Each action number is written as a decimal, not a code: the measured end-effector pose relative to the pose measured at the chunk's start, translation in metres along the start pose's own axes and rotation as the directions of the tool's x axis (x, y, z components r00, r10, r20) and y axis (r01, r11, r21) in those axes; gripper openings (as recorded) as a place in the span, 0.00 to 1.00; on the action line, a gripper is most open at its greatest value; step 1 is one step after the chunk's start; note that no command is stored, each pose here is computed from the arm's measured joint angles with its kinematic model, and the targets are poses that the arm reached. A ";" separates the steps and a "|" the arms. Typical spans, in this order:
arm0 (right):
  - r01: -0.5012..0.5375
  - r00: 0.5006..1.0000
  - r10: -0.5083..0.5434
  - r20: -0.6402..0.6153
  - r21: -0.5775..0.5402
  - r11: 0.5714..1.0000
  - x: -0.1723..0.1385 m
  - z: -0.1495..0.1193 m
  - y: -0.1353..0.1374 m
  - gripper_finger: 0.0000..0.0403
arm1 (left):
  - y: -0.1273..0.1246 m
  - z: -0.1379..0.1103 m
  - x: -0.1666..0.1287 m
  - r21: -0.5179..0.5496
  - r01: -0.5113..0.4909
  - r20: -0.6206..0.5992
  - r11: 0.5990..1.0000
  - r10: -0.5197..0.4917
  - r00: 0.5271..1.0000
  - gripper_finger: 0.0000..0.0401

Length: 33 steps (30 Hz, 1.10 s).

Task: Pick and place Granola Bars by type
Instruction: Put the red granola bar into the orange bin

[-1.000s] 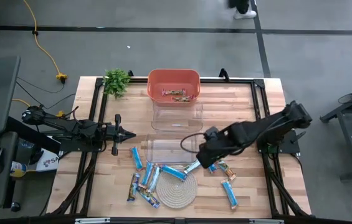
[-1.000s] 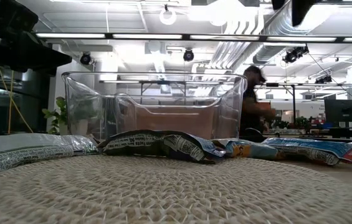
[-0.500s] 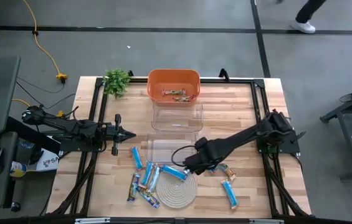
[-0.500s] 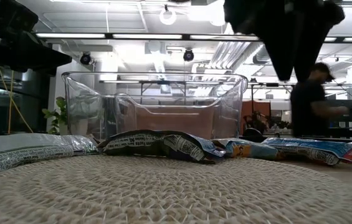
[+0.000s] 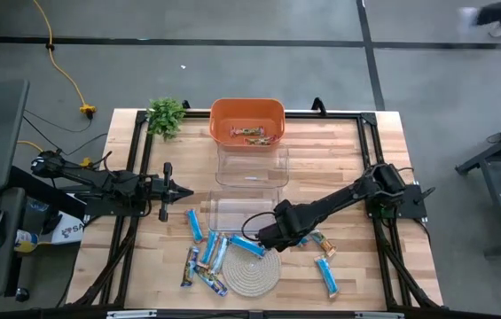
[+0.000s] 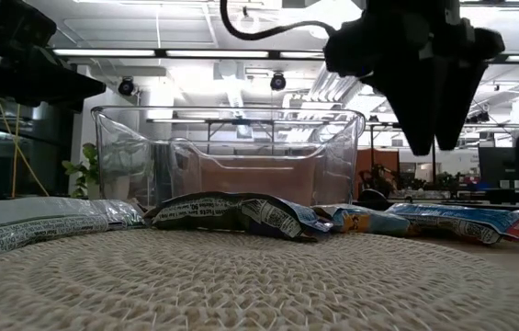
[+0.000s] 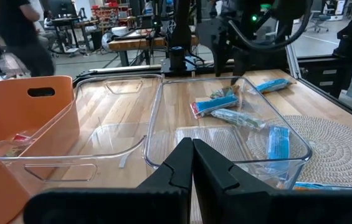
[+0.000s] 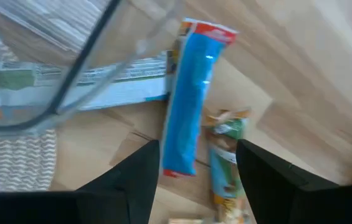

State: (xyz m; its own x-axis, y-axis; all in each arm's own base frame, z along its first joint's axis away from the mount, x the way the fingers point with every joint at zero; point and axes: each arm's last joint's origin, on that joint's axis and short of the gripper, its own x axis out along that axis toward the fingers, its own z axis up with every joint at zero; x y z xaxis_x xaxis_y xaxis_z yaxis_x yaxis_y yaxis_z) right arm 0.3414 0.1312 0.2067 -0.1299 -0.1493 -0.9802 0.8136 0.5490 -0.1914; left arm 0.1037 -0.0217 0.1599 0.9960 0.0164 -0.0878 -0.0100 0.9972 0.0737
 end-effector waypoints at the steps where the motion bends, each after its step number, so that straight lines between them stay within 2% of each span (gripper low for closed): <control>1: -0.013 1.000 0.013 -0.006 -0.004 1.000 0.003 -0.001 0.000 0.49 | 0.000 0.000 0.000 0.000 0.000 0.000 1.000 0.000 1.000 0.02; 7: -0.093 0.995 0.093 -0.028 -0.006 0.996 0.025 -0.011 -0.006 0.49 | 0.000 0.000 0.000 0.000 0.000 0.000 1.000 0.000 1.000 0.02; 14: -0.079 0.996 0.079 -0.032 -0.003 0.997 0.036 -0.021 -0.023 0.49 | 0.000 0.000 0.000 0.000 0.000 0.000 1.000 0.000 1.000 0.02; 21: -0.185 0.982 0.185 -0.030 -0.009 0.983 0.043 -0.021 -0.015 0.49 | 0.000 0.000 0.000 0.000 0.000 0.000 1.000 0.000 1.000 0.02; 28: -0.142 0.989 0.143 -0.040 0.017 0.990 0.055 -0.024 -0.021 0.49 | 0.000 0.000 0.000 0.000 0.000 0.000 1.000 0.000 1.000 0.02; 33: -0.175 0.984 0.175 -0.035 0.015 0.984 0.058 -0.023 -0.019 0.49 | 0.000 0.000 0.000 0.000 0.000 0.000 1.000 0.000 1.000 0.02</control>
State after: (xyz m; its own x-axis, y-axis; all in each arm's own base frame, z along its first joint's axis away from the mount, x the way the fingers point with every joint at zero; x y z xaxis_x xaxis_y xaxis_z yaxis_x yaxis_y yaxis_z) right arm 0.3049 0.1312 0.1523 -0.0047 -0.0222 -0.9997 0.8324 0.5539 -0.0162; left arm 0.1037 -0.0218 0.1599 0.9960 0.0160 -0.0882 -0.0095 0.9972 0.0739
